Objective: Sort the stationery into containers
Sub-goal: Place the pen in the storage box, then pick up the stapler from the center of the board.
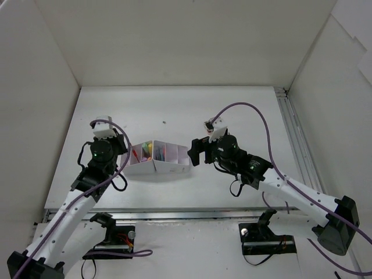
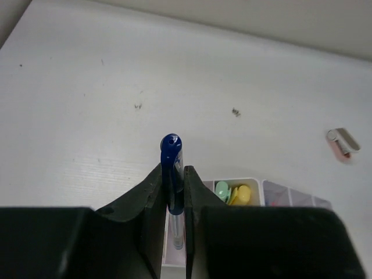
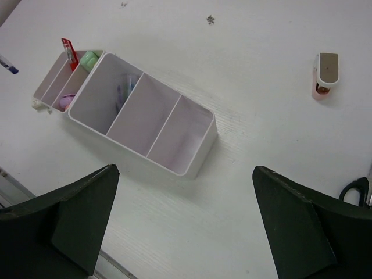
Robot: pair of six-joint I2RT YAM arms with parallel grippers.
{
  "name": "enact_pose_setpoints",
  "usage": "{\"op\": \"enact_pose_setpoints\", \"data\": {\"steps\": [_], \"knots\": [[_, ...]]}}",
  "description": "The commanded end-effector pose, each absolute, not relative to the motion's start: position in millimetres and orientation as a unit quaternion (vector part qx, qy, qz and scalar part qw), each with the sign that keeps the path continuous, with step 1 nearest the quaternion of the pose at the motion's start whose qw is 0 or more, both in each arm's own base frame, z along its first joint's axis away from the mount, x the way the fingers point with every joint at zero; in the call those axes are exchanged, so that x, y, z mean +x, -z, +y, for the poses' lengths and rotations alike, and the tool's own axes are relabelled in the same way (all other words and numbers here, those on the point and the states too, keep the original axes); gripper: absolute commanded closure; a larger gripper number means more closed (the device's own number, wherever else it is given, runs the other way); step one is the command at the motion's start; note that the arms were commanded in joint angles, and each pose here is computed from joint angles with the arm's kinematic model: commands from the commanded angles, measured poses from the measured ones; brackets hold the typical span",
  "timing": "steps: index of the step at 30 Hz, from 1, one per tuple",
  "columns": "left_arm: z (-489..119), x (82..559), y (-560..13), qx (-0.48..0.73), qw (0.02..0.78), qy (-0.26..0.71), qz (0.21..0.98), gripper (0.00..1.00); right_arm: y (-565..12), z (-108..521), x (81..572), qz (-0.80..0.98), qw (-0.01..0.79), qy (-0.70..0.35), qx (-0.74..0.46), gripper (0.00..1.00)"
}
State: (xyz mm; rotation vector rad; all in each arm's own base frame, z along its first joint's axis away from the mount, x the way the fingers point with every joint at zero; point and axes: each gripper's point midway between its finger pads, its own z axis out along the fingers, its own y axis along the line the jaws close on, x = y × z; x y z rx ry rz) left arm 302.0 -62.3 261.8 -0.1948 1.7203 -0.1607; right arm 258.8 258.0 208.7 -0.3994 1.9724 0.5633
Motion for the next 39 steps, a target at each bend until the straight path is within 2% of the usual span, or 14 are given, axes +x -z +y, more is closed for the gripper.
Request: {"op": "enact_pose_setpoints", "data": {"steps": [1, 7, 19, 20, 22, 23, 24, 25, 28, 32, 39], "knots": [[-66, 321, -265, -0.066, 0.665, 0.067, 0.741, 1.00, -216, 254, 267, 0.812, 0.513, -0.231, -0.153, 0.02], [-68, 334, -231, -0.070, 0.640, 0.055, 0.763, 1.00, -208, 243, 275, 0.821, 0.510, -0.215, -0.139, 0.02], [-86, 334, -196, -0.065, 0.609, 0.099, 0.784, 1.00, -198, 223, 283, 0.832, 0.505, -0.206, -0.105, 0.02], [-86, 332, -190, -0.069, 0.597, 0.098, 0.793, 0.88, -195, 219, 284, 0.834, 0.504, -0.202, -0.099, 0.02], [-87, 332, -186, -0.070, 0.584, 0.095, 0.803, 0.70, -193, 213, 285, 0.837, 0.504, -0.194, -0.088, 0.02], [-87, 330, -183, -0.067, 0.573, 0.093, 0.811, 0.50, -193, 207, 288, 0.839, 0.504, -0.188, -0.080, 0.02], [-86, 330, -181, -0.068, 0.568, 0.089, 0.816, 0.39, -193, 203, 291, 0.841, 0.505, -0.181, -0.074, 0.02], [-85, 330, -187, -0.072, 0.568, 0.088, 0.815, 0.23, -189, 199, 291, 0.846, 0.499, -0.173, -0.072, 0.02], [-80, 324, -190, -0.083, 0.558, 0.078, 0.822, 0.01, -184, 186, 298, 0.856, 0.491, -0.155, -0.049, 0.02], [-72, 316, -206, -0.097, 0.561, 0.072, 0.819, 0.01, -180, 169, 311, 0.866, 0.479, -0.137, -0.035, 0.02], [-57, 292, -241, -0.125, 0.584, 0.073, 0.799, 0.01, -150, 161, 344, 0.893, 0.432, -0.102, -0.078, 0.02]]}}
